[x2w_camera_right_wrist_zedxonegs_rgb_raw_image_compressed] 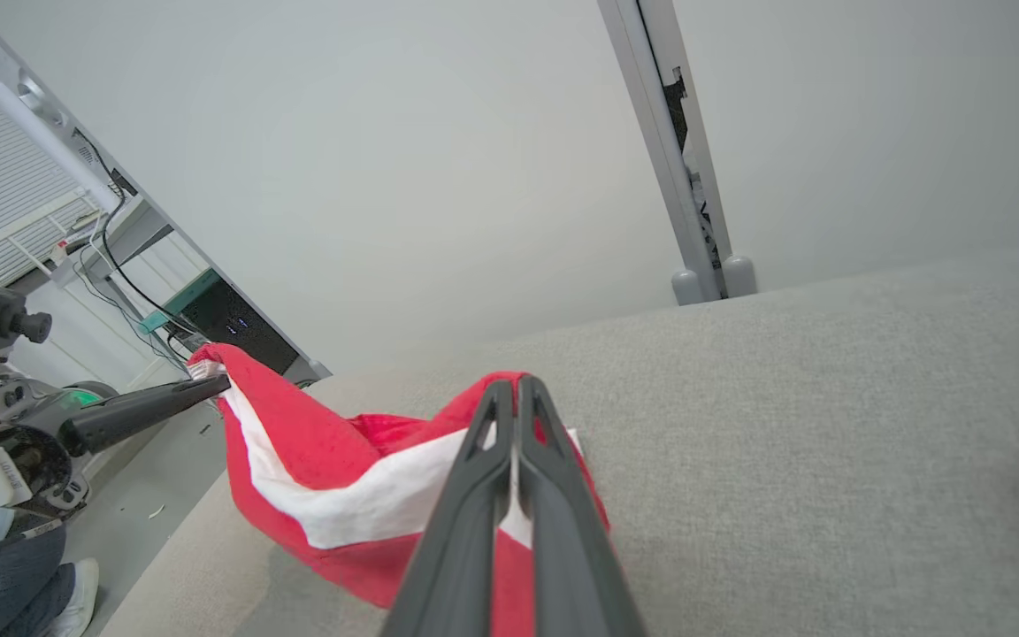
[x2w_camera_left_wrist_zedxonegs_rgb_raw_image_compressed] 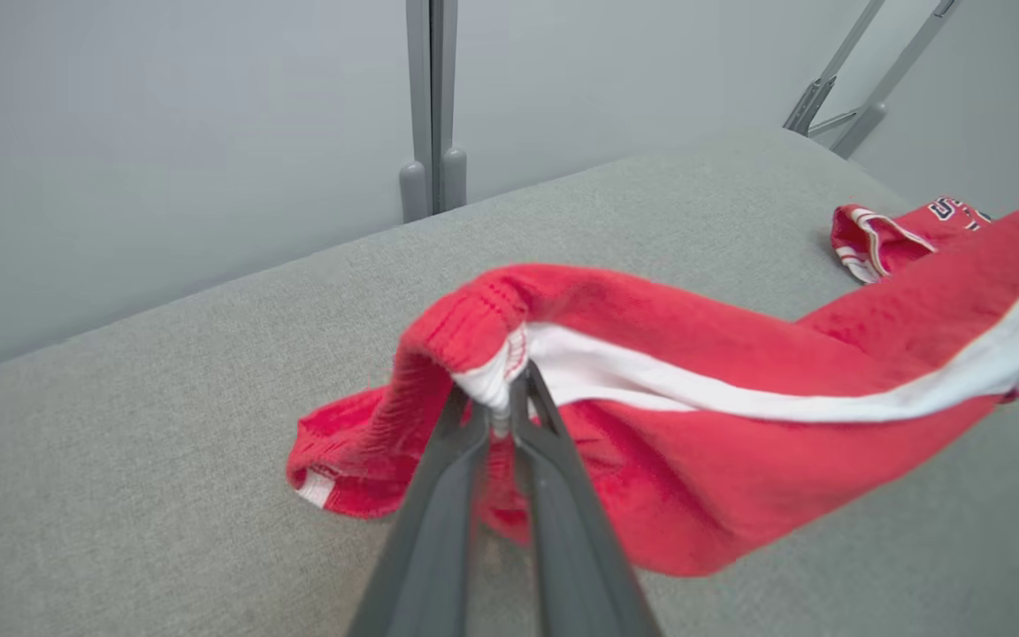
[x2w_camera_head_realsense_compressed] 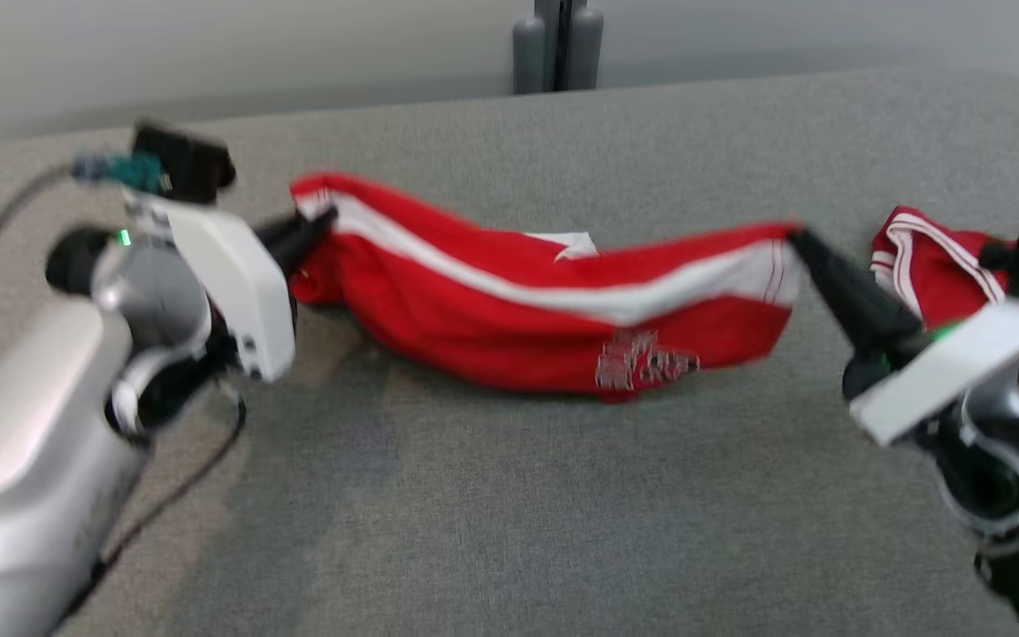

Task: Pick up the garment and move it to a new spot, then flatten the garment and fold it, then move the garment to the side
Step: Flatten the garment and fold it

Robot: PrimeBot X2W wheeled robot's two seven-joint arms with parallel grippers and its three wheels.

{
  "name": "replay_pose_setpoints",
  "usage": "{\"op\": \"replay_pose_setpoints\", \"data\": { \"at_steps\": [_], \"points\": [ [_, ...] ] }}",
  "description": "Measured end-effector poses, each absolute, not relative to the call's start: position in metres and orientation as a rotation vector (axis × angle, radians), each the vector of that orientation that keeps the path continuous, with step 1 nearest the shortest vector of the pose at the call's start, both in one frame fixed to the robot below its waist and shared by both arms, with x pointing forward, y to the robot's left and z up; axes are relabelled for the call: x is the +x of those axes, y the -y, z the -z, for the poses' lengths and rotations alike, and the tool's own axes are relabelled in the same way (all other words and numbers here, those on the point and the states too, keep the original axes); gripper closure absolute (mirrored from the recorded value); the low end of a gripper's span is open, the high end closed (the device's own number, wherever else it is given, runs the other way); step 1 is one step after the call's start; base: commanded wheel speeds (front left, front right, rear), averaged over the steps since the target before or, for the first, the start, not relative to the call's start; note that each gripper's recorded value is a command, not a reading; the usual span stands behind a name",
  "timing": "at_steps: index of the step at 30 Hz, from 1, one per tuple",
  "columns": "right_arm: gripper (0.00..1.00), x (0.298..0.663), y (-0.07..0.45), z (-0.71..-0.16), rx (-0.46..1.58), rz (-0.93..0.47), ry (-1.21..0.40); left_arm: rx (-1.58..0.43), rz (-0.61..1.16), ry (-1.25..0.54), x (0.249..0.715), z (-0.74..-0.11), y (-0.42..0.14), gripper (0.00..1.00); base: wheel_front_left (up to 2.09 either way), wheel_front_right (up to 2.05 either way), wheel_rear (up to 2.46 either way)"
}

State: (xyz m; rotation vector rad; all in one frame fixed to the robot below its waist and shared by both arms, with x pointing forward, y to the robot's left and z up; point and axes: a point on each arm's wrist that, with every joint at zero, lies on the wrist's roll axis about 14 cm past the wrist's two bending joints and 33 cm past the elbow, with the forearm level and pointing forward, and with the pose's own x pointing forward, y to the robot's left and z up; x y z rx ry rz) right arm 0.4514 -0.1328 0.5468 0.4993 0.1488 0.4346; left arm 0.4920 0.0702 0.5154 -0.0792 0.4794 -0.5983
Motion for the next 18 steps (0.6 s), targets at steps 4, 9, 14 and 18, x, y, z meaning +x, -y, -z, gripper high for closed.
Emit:
{"op": "replay_pose_setpoints", "data": {
  "at_steps": [4, 9, 14, 18],
  "points": [
    [1.0, 0.497, 0.134, -0.57, 0.489, -0.456, -0.093, -0.037, 0.587, -0.434, 0.54, -0.539, -0.071, 1.0, 0.0, 0.0, 0.0],
    [1.0, 0.552, 0.138, -0.6, 0.484, -0.461, -0.003, 0.004, 0.567, -0.373, 0.594, -0.562, -0.069, 1.0, 0.0, 0.0, 0.0],
    [1.0, 0.596, 0.143, -0.632, 0.438, -0.46, 0.096, 0.002, 0.54, -0.312, 0.637, -0.58, -0.064, 1.0, 0.0, 0.0, 0.0],
    [1.0, 0.618, 0.141, -0.656, 0.436, -0.469, 0.167, -0.009, 0.505, -0.236, 0.661, -0.6, -0.067, 1.0, 0.0, 0.0, 0.0]
  ]
}}
